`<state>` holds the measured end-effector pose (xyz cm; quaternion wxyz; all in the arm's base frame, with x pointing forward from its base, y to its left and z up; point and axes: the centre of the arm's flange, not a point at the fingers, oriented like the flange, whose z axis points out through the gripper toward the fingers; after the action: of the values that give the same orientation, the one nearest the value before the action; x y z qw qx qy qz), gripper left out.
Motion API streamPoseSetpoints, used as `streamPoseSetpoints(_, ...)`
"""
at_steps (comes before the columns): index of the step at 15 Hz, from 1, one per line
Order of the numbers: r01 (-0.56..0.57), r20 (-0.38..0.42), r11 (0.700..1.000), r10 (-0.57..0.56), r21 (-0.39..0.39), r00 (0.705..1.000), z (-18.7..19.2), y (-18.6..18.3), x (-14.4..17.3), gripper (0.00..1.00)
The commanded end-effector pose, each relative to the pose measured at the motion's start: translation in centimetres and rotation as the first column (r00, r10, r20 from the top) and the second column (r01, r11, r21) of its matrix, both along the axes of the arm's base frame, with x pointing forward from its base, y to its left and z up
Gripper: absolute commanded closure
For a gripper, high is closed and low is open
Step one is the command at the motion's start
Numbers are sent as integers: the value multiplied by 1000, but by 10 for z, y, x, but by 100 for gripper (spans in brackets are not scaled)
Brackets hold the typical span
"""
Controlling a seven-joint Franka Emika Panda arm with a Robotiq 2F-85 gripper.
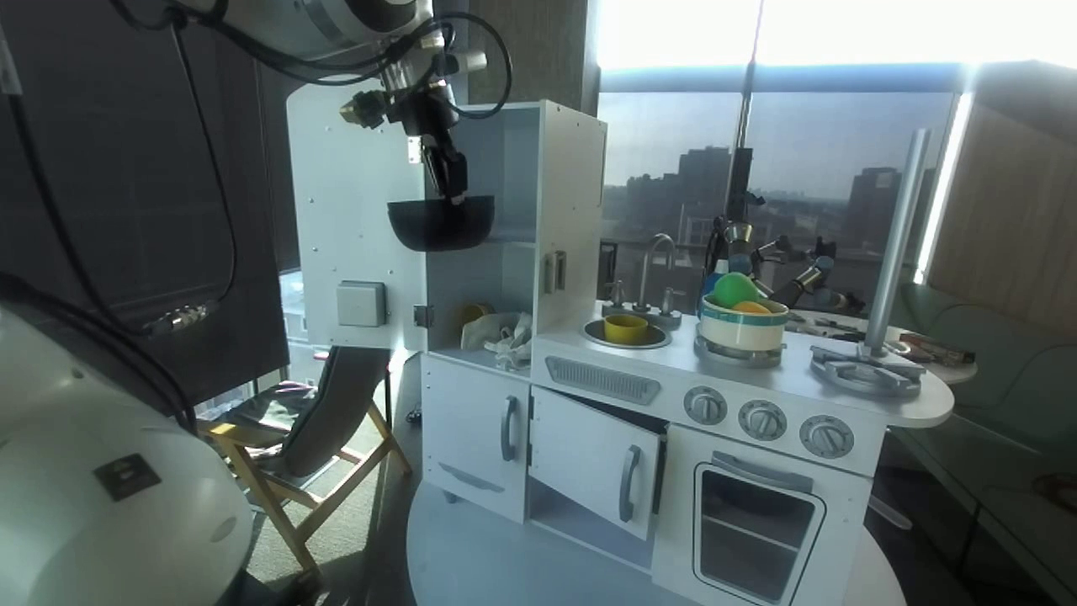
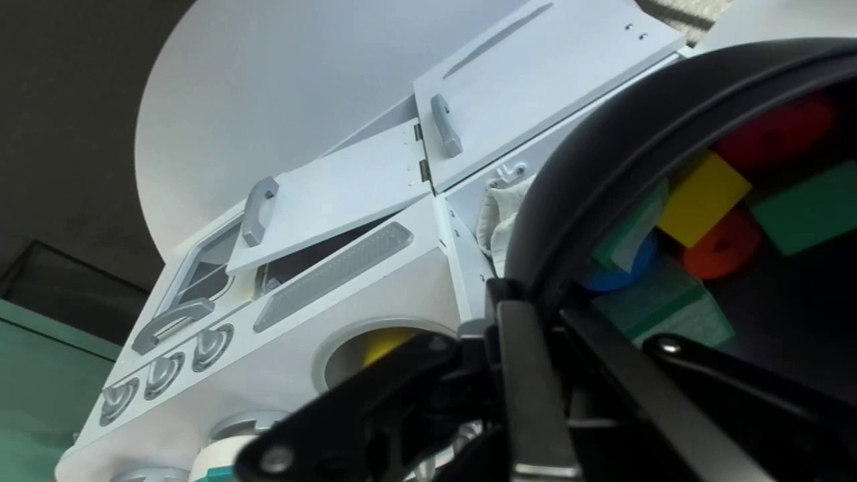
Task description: Remove the black bowl from the top cabinet and put it on the sink on the right
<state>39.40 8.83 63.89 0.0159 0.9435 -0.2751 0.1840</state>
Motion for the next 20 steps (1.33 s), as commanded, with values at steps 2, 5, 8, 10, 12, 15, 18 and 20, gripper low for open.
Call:
streamPoseSetpoints(2, -35, -30, 998, 33, -53, 999, 3, -22, -42, 91)
streamPoseSetpoints(5, -51, -28, 998, 49, -49, 998, -2, -45, -62, 92)
streamPoseSetpoints(8, -61, -48, 998, 60, -31, 997, -11, -80, -74, 92)
streamPoseSetpoints(10, -99, -63, 995, 99, -1, 993, -20, -109, -79, 91)
streamPoseSetpoints(12, -116, -104, 993, 116, 8, 988, -29, -137, -80, 91)
streamPoseSetpoints(15, -109, -102, 994, 111, 24, 989, -41, -176, -70, 91)
streamPoseSetpoints(18, -78, -63, 996, 80, 40, 995, -42, -205, -51, 91)
streamPoseSetpoints(20, -81, -31, 996, 82, 29, 996, -46, -211, -31, 91)
